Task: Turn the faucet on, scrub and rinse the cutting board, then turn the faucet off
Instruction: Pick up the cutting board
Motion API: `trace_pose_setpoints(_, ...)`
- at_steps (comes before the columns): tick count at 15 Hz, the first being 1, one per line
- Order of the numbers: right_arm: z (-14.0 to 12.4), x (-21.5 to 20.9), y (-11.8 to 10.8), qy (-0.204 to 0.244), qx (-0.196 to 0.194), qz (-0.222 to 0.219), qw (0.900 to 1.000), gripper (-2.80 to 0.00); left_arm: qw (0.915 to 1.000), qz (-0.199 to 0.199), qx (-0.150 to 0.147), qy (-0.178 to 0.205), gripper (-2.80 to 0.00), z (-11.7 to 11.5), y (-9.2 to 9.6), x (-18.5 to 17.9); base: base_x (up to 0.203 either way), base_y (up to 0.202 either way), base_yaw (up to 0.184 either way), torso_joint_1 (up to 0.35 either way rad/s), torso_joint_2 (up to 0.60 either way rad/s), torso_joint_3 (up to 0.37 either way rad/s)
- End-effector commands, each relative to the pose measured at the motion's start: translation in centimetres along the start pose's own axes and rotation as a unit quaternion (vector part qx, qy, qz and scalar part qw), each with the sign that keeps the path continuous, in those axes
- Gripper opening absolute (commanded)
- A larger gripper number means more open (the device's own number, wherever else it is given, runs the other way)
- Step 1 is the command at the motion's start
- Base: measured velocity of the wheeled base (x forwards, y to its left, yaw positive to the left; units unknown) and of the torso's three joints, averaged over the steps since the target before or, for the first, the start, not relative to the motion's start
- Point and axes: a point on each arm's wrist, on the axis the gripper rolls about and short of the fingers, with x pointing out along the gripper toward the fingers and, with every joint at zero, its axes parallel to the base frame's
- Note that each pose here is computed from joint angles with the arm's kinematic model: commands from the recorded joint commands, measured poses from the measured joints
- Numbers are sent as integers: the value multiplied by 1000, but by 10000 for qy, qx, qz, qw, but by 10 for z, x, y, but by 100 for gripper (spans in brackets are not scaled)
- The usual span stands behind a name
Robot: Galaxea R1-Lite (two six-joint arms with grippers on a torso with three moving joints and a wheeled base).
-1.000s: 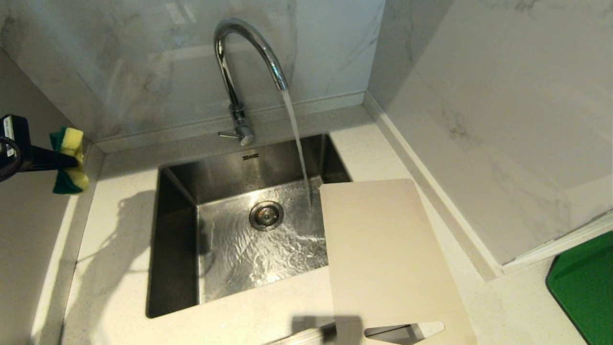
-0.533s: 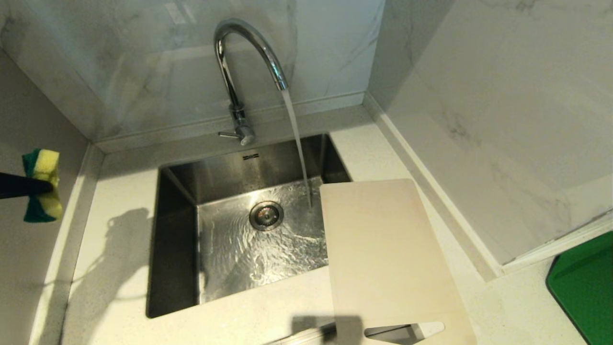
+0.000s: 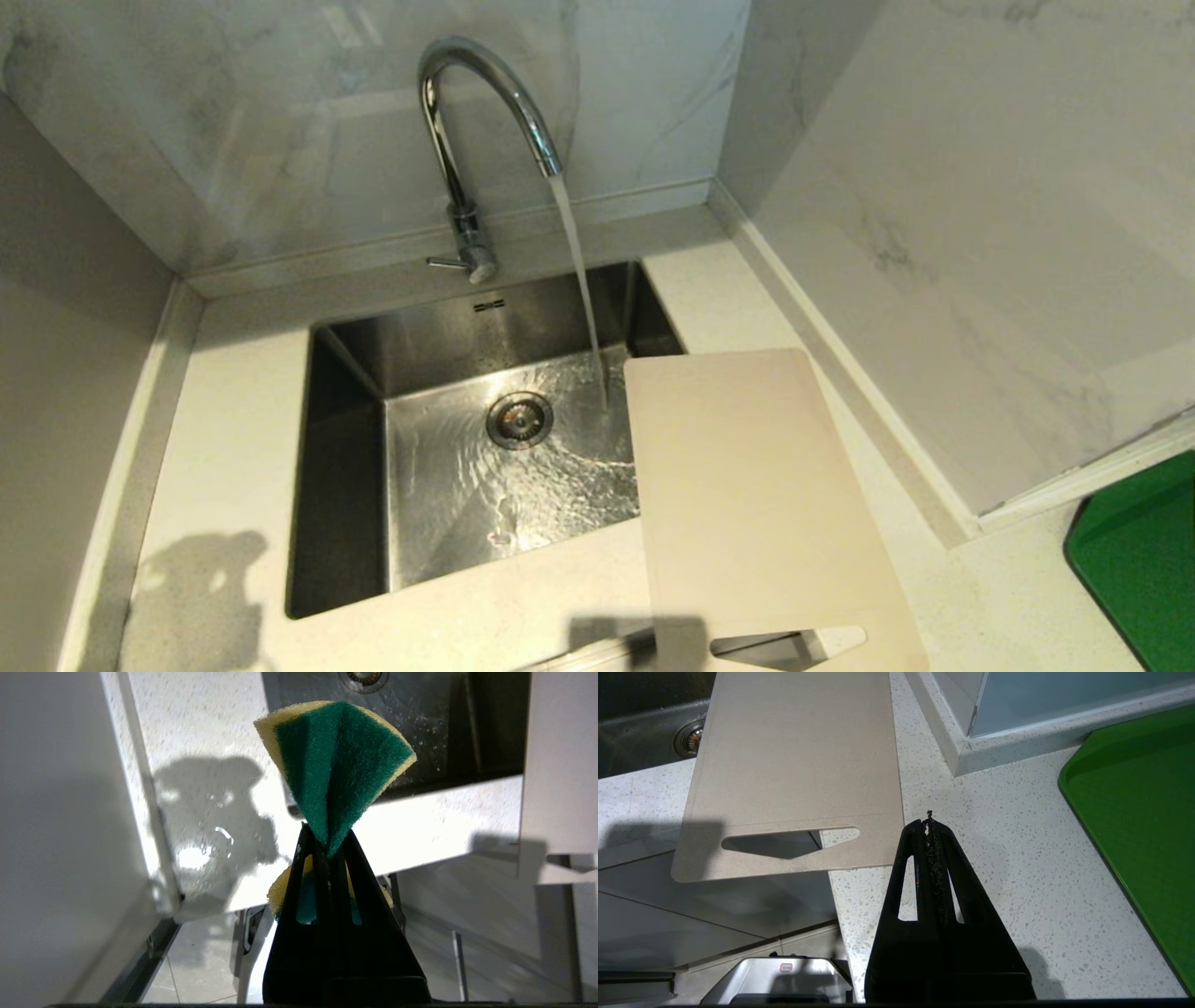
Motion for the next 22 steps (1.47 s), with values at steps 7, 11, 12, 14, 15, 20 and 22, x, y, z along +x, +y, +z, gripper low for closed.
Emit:
trace_pose_setpoints(7, 0, 0, 0, -6, 0, 1, 10000, -280, 9960, 141, 261, -843, -280, -97, 19, -26, 0, 0, 0, 0, 0, 0)
trace_pose_setpoints(11, 0, 0, 0, -6, 0, 1, 10000, -280, 9904, 445, 801, -1037, -280, -132, 29, -18, 0, 0, 0, 0, 0, 0)
trace_pose_setpoints(12, 0, 0, 0, -5, 0, -4, 10000, -280, 9897, 478, 839, -1056, -280, -137, 31, -14, 0, 0, 0, 0, 0, 0)
trace_pose_setpoints(14, 0, 0, 0, -6, 0, 1, 10000, -280, 9860, 576, 913, -1273, -280, -145, 34, -11, 0, 0, 0, 0, 0, 0)
trace_pose_setpoints(15, 0, 0, 0, 2, 0, 1, 10000, -280, 9826, 617, 1080, -1379, -280, -151, 36, -9, 0, 0, 0, 0, 0, 0)
trace_pose_setpoints(20, 0, 0, 0, -6, 0, -6, 10000, -280, 9715, 713, 1588, -1608, -280, -174, 42, -2, 0, 0, 0, 0, 0, 0)
trace_pose_setpoints(22, 0, 0, 0, -6, 6, 1, 10000, -280, 9678, 696, 1619, -1799, -280, -173, 43, 3, 0, 0, 0, 0, 0, 0)
